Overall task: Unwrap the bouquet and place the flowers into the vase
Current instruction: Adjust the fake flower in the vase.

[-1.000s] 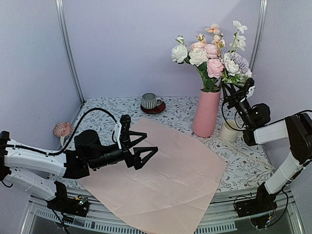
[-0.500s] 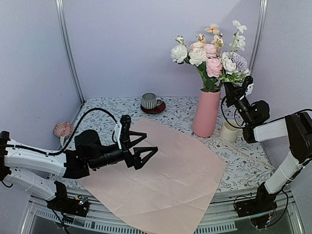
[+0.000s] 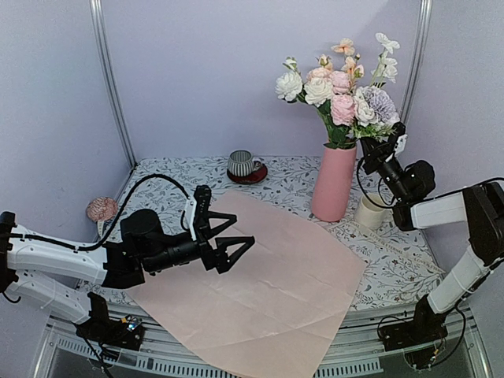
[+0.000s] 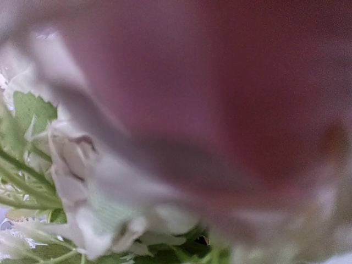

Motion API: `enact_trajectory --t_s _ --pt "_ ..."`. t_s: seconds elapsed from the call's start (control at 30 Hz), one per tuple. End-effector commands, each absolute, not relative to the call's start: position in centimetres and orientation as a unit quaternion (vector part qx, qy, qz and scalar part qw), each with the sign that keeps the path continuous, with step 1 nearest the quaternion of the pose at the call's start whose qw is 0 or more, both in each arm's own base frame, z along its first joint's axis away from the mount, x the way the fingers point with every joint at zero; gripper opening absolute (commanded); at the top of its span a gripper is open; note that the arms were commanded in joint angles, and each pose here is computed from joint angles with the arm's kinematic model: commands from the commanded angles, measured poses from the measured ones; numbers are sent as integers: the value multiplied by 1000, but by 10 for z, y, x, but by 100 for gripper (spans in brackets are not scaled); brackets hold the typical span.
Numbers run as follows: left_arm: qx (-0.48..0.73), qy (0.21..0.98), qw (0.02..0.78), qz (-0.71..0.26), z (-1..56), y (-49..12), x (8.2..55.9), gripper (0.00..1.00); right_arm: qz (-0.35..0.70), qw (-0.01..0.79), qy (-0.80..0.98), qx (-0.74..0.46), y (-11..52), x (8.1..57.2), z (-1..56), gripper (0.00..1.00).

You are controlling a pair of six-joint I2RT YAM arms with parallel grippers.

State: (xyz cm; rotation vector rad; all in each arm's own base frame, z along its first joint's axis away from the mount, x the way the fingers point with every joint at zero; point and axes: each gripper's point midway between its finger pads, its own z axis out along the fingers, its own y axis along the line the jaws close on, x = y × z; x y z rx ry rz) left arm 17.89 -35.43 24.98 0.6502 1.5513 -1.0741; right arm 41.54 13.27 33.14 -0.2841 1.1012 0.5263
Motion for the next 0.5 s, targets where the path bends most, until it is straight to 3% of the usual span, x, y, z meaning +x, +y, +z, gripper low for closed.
enact_trajectory --t_s 0.0,0.47 --pt "270 651 551 -448 254 -352 185 97 246 783 549 -155 138 417 318 1" --pt "271 649 547 -454 255 -352 182 96 267 729 615 -138 142 429 262 2"
